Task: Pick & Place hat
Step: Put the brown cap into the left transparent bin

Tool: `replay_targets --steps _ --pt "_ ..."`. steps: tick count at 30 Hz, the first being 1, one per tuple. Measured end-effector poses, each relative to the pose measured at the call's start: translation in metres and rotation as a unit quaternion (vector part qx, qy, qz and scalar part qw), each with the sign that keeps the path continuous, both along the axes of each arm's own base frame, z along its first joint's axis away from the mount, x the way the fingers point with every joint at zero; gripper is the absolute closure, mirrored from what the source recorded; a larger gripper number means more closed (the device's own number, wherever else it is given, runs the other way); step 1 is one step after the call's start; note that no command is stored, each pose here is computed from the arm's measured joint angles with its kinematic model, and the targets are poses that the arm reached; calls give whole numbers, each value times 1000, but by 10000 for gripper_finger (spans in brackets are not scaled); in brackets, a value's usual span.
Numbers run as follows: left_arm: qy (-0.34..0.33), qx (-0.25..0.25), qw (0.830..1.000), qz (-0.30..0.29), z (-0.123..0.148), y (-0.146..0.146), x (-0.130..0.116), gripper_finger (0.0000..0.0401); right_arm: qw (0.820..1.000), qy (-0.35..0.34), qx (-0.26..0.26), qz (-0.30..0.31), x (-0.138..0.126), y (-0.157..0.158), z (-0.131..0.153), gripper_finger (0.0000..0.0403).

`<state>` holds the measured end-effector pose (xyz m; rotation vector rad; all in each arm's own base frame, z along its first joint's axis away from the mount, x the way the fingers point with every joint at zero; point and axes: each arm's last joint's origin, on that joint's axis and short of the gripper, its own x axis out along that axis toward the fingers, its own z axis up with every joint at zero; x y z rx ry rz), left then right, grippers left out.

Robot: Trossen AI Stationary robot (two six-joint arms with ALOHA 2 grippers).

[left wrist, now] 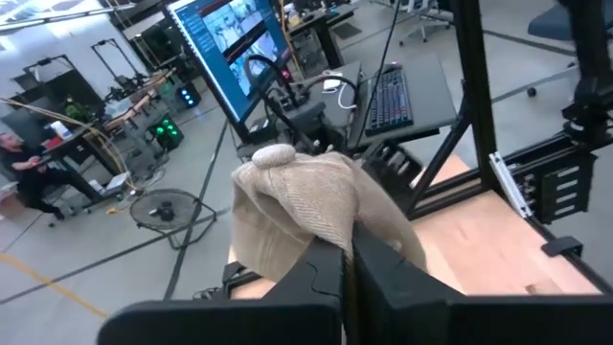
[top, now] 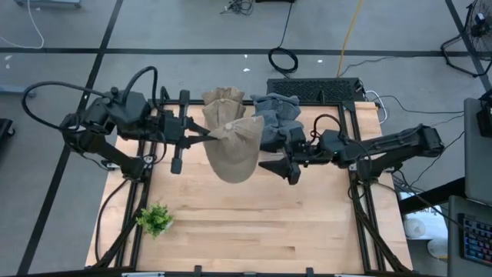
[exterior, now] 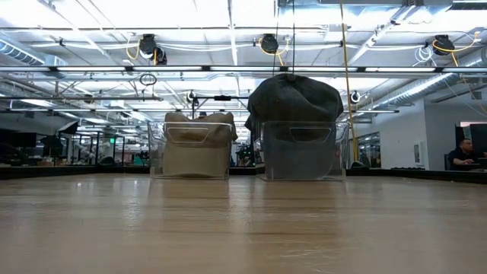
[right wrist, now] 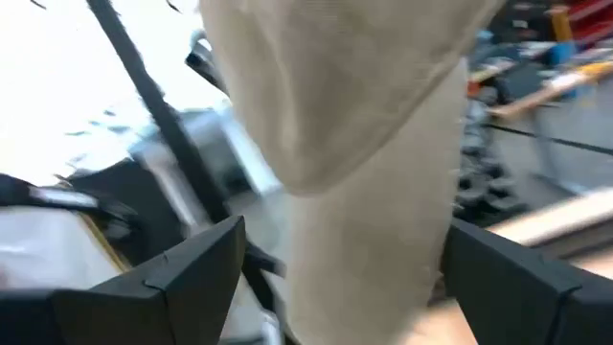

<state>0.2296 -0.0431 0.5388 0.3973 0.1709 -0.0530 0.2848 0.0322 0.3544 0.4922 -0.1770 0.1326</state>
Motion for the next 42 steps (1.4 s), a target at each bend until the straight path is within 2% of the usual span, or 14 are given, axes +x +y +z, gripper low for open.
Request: replay_targets --steps 5,10,13,17,20,22,24,31,37,42 --pt "7 17 1000 18 -4 -1 8 401 998 -32 29 48 16 2 -7 78" --pt "15 24 999 36 -7 -1 14 401 998 -26 31 46 22 2 -14 82" --pt "15 26 998 50 -7 0 14 401 998 -28 25 45 21 2 -13 103" --pt "15 31 996 76 -7 2 14 401 998 -48 -17 35 18 2 -8 177" --pt "13 31 996 78 -6 2 12 401 997 -68 -41 12 15 1 -3 272" --pt "12 30 996 78 -6 2 12 400 996 -75 -49 -3 13 -1 0 351" --pt "14 29 996 77 -7 2 12 396 995 -84 -58 -8 11 -3 2 386" --pt "10 -19 996 92 -7 5 13 366 993 -91 -73 -4 2 -5 11 399" --pt "14 -41 994 96 -7 6 9 322 996 -33 -84 10 -16 -6 15 401" --pt "39 -69 992 93 -12 5 8 265 996 27 -89 18 -37 -8 17 401"
